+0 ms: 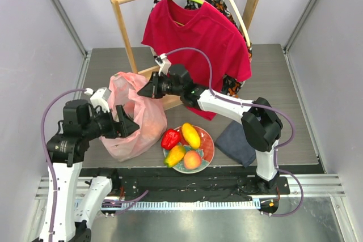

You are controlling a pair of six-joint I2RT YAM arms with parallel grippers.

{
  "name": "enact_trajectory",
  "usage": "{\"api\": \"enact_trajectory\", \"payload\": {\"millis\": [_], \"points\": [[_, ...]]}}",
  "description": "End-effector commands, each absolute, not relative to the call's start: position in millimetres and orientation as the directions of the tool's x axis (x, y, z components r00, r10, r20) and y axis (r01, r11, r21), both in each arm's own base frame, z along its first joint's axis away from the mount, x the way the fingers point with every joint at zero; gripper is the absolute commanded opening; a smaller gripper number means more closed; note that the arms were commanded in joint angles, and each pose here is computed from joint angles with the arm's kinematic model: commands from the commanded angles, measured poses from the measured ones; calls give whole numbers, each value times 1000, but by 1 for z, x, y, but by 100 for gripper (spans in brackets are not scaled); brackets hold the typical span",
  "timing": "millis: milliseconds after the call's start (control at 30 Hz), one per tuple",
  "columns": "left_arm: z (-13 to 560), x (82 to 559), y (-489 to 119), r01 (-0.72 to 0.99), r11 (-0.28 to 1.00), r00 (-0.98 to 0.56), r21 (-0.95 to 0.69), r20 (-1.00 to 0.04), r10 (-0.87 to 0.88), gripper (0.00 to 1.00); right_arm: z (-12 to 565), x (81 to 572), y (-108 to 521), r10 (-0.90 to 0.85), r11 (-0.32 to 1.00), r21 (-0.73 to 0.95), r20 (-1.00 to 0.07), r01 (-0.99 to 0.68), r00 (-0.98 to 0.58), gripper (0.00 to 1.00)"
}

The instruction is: Place the fruits into the plastic bag

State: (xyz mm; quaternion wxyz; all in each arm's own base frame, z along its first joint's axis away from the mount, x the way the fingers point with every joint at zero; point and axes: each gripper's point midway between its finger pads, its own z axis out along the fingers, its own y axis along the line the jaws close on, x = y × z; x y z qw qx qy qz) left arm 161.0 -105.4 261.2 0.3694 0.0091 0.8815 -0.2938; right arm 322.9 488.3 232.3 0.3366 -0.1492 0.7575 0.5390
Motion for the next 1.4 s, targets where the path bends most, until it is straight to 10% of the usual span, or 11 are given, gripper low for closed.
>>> {"api": "enact_trajectory", "payload": {"millis": [0, 667, 767, 900, 1033, 1367], "points": [[251, 157, -115, 253, 791, -765, -558, -616, -189, 79, 260, 328, 495, 176, 327, 717, -686, -616, -706, 1], [220, 200, -160, 256, 724, -810, -640, -551, -200, 70, 258, 325, 491, 159, 344, 705, -694, -620, -702, 1], [214, 202, -164, 257, 729, -815, -634, -548, -190, 62, 259, 326, 490, 158, 352, 700, -699, -621, -698, 1], [220, 208, -166, 267, 718, -796, -642, -567, -212, 28, 259, 326, 488, 156, 360, 695, -702, -622, -694, 1], [260, 231, -141, 246, 798, -643, -551, -708, -291, 0, 265, 325, 484, 157, 370, 683, -714, -630, -682, 1], [376, 235, -46, 70, 956, -98, -284, -956, -276, 0, 276, 326, 458, 168, 439, 634, -754, -637, -635, 1]]}}
